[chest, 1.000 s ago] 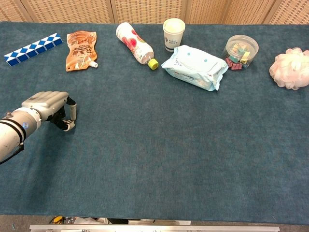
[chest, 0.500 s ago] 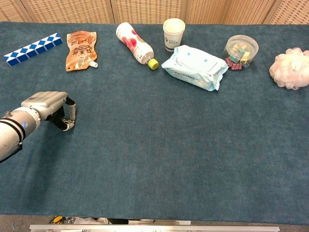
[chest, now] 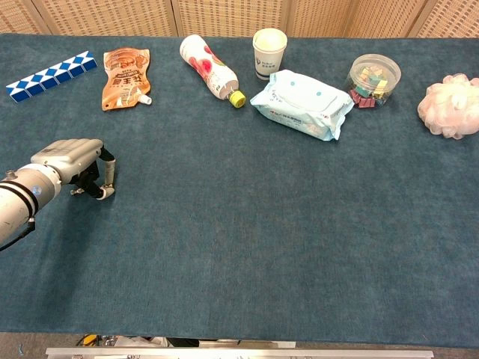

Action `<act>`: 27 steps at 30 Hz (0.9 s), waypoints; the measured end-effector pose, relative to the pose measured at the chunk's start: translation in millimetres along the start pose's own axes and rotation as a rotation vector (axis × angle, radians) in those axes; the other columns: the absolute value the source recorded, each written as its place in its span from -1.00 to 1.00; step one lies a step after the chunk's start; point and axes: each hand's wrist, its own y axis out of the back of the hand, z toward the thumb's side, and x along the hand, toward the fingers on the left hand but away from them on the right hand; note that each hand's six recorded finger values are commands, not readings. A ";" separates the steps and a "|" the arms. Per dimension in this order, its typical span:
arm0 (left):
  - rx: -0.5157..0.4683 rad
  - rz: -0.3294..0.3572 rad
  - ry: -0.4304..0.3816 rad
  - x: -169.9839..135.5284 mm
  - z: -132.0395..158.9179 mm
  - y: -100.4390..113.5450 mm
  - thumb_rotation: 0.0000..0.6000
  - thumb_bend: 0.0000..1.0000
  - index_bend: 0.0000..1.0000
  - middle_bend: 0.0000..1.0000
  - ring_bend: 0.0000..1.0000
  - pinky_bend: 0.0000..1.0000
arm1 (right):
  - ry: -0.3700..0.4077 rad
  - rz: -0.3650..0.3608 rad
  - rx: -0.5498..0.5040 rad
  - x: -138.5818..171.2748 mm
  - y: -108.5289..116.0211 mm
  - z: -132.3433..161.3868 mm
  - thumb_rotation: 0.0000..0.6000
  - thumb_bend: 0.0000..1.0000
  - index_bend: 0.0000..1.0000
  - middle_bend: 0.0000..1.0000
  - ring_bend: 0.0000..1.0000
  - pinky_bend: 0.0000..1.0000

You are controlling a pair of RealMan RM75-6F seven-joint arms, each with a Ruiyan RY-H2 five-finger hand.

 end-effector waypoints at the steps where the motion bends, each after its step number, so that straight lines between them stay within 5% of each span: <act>1: -0.003 0.003 -0.001 -0.5 -0.2 1.5 1.00 -0.33 0.18 1.00 1.00 1.00 | 0.001 0.000 -0.001 -0.1 -0.1 0.2 1.00 -0.60 -0.02 0.05 -0.10 -0.10; 18: -0.223 0.065 -0.035 -6.4 -13.9 65.2 1.00 -0.33 0.20 1.00 1.00 1.00 | 0.014 0.001 -0.010 -1.6 -2.1 2.9 1.00 -0.60 -0.02 0.06 -0.10 -0.10; 27: -0.322 0.016 -0.090 7.9 8.6 69.8 1.00 -0.33 0.20 1.00 1.00 1.00 | 0.011 0.001 -0.011 -0.2 -1.6 1.3 1.00 -0.60 -0.02 0.06 -0.10 -0.09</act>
